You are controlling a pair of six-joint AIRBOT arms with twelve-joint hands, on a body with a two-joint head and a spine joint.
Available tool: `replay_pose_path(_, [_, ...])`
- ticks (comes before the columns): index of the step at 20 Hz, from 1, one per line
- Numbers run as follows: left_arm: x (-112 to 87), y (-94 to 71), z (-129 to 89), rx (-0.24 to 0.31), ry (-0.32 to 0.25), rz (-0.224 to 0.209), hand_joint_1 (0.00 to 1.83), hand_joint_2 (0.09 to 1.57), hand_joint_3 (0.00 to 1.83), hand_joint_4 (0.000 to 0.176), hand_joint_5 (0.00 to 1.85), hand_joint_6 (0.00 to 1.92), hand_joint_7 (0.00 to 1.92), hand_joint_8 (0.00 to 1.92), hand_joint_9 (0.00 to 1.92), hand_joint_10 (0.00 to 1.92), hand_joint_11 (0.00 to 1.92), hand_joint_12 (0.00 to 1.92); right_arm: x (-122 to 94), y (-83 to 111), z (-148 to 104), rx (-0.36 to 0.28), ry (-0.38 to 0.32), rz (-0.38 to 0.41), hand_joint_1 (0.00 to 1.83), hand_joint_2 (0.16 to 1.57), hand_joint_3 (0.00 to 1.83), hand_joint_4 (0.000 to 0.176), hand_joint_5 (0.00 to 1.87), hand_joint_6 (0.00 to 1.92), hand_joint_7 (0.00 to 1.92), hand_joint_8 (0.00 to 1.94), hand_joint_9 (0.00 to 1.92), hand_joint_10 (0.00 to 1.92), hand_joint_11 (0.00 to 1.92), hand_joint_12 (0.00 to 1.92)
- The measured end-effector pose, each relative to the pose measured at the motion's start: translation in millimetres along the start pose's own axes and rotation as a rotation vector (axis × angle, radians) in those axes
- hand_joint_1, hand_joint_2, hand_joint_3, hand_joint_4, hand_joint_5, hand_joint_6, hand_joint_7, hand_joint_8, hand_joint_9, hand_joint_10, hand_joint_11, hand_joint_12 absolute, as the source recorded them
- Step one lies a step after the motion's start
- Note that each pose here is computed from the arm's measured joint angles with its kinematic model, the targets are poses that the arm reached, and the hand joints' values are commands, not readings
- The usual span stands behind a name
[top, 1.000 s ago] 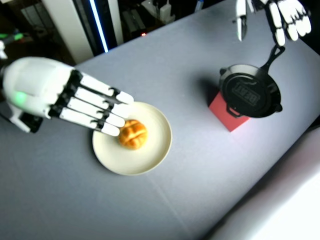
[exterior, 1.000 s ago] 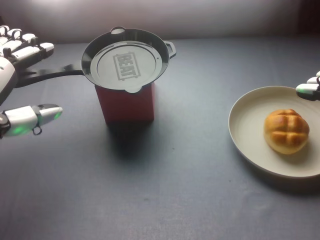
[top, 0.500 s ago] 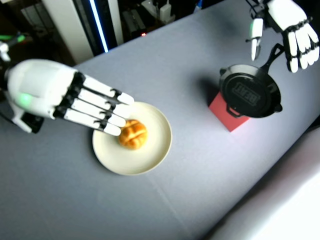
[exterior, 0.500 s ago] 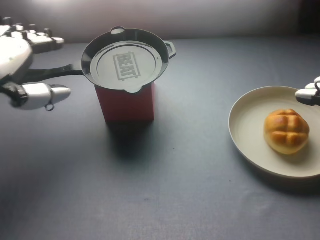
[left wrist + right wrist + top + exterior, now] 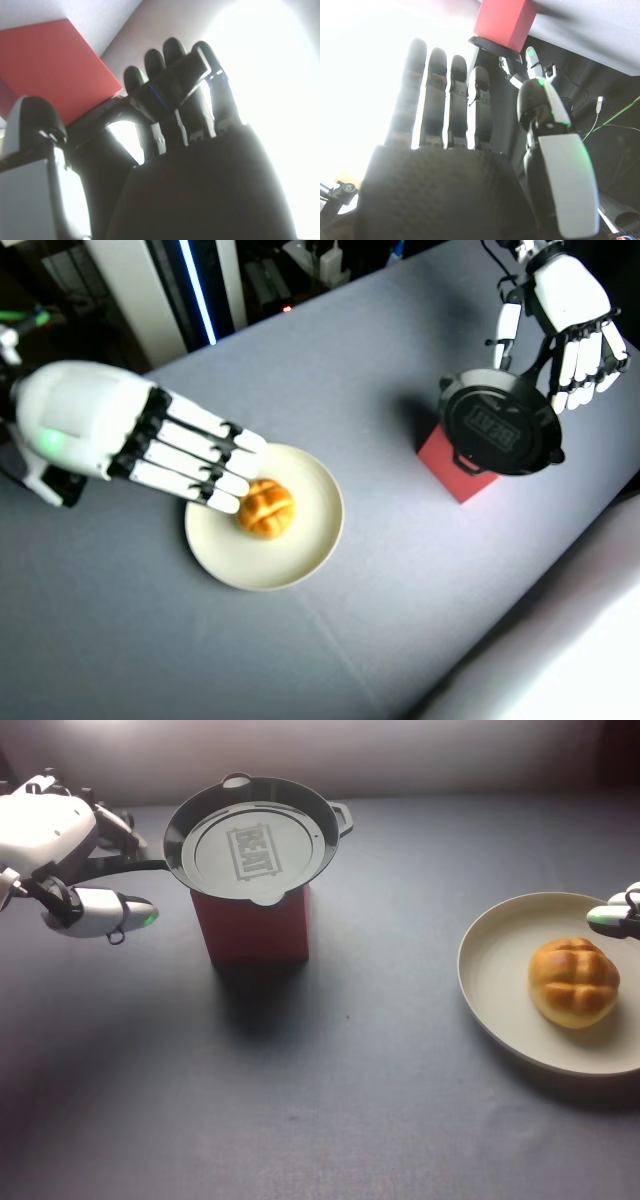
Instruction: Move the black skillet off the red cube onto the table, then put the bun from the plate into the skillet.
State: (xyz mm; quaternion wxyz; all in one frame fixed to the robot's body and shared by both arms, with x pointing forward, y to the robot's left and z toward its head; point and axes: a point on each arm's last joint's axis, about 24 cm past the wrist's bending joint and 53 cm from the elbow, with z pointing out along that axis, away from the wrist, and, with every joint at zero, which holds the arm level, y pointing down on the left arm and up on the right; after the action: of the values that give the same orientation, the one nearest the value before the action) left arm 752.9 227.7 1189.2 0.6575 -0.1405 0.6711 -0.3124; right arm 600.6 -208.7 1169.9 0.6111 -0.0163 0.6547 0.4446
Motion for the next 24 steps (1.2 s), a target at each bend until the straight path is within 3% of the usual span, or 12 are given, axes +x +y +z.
replay_pose_path(1, [-0.5,0.4,0,-0.002,-0.002,0.0,1.04,1.09,0.0,0.146,1.02,0.89,1.07,0.07,0.85,0.11,0.09,1.52,1,0.0,0,0.0,0.0,0.003,0.64,1.35,0.0,0.034,0.43,0.0,0.47,0.0,0.46,0.01,0.39,0.24])
replay_pose_path(3, [-0.8,1.3,1,-0.003,-0.003,0.001,1.02,1.09,0.0,0.175,1.02,0.91,1.13,0.08,0.8,0.66,0.39,1.62,3,-0.1,0,0.001,0.005,0.005,0.63,1.35,0.0,0.029,0.43,0.0,0.46,0.0,0.44,0.0,0.35,0.22])
replay_pose_path(5, [1.3,0.4,1,-0.002,0.0,-0.002,1.03,1.08,0.0,0.176,1.04,0.89,1.18,0.17,0.71,1.03,0.38,1.69,4,0.2,0,-0.001,0.005,0.01,0.61,1.36,0.0,0.014,0.44,0.0,0.46,0.0,0.45,0.0,0.37,0.22])
replay_pose_path(6, [1.9,0.0,1,-0.001,0.001,-0.003,1.04,1.08,0.0,0.16,1.05,0.88,1.16,0.3,0.74,1.13,0.47,1.71,4,0.1,0,0.0,0.006,0.01,0.61,1.36,0.0,0.009,0.44,0.01,0.47,0.0,0.45,0.0,0.37,0.22])
replay_pose_path(7, [2.6,-0.6,1,0.0,0.001,-0.004,1.06,1.08,0.0,0.099,1.05,0.9,1.12,0.67,0.86,1.32,0.68,1.78,5,0.3,1,-0.001,0.007,0.011,0.59,1.36,0.0,0.006,0.44,0.0,0.47,0.0,0.45,0.0,0.37,0.22])
replay_pose_path(8, [2.7,-0.9,1,0.001,0.001,-0.005,0.91,1.09,0.0,0.0,0.96,1.09,1.04,1.15,0.91,1.51,0.78,1.84,5,0.1,0,0.0,0.008,0.011,0.57,1.36,0.0,0.005,0.44,0.0,0.47,0.0,0.46,0.01,0.38,0.22])
replay_pose_path(10, [2.9,-0.9,1,0.0,0.001,-0.006,0.88,1.1,0.0,0.0,0.79,1.83,0.91,1.86,0.98,1.9,1.05,1.92,5,-0.3,0,0.002,0.007,0.012,0.56,1.36,0.0,0.003,0.45,0.01,0.48,0.01,0.47,0.01,0.39,0.22])
replay_pose_path(11, [3.1,-2.0,1,0.002,-0.001,-0.01,0.95,1.13,0.0,0.031,0.8,1.9,0.92,1.91,1.02,1.92,1.13,1.92,5,-0.3,0,0.001,0.008,0.012,0.56,1.37,0.0,0.002,0.45,0.0,0.48,0.0,0.47,0.0,0.39,0.22])
replay_pose_path(12, [2.9,-3.2,1,0.005,-0.005,-0.013,1.28,1.21,0.01,0.101,0.87,1.92,1.03,1.92,1.22,1.92,1.31,1.92,5,-0.1,0,0.001,0.009,0.013,0.57,1.37,0.0,0.006,0.44,0.0,0.47,0.0,0.46,0.0,0.38,0.22])
replay_pose_path(13, [2.9,-3.8,1,0.006,-0.008,-0.016,1.54,1.21,0.0,0.15,0.93,1.92,1.15,1.92,1.38,1.92,1.46,1.92,5,-0.1,0,0.0,0.008,0.014,0.56,1.37,0.0,0.006,0.45,0.0,0.48,0.0,0.47,0.0,0.39,0.22])
replay_pose_path(14, [2.6,-3.6,1,0.005,-0.011,-0.017,1.65,1.19,0.0,0.171,0.96,1.92,1.19,1.92,1.44,1.92,1.51,1.92,6,0.0,1,0.0,0.008,0.017,0.55,1.37,0.0,0.008,0.44,0.0,0.47,0.0,0.46,0.0,0.38,0.21])
replay_pose_path(24, [12.5,2.1,-8,-0.003,-0.01,-0.056,1.7,1.14,0.0,0.174,1.1,1.92,1.24,1.92,1.44,1.92,1.51,1.92,7,-0.6,1,0.002,0.01,0.021,0.54,1.38,0.0,0.007,0.46,0.0,0.48,0.0,0.45,0.0,0.39,0.19])
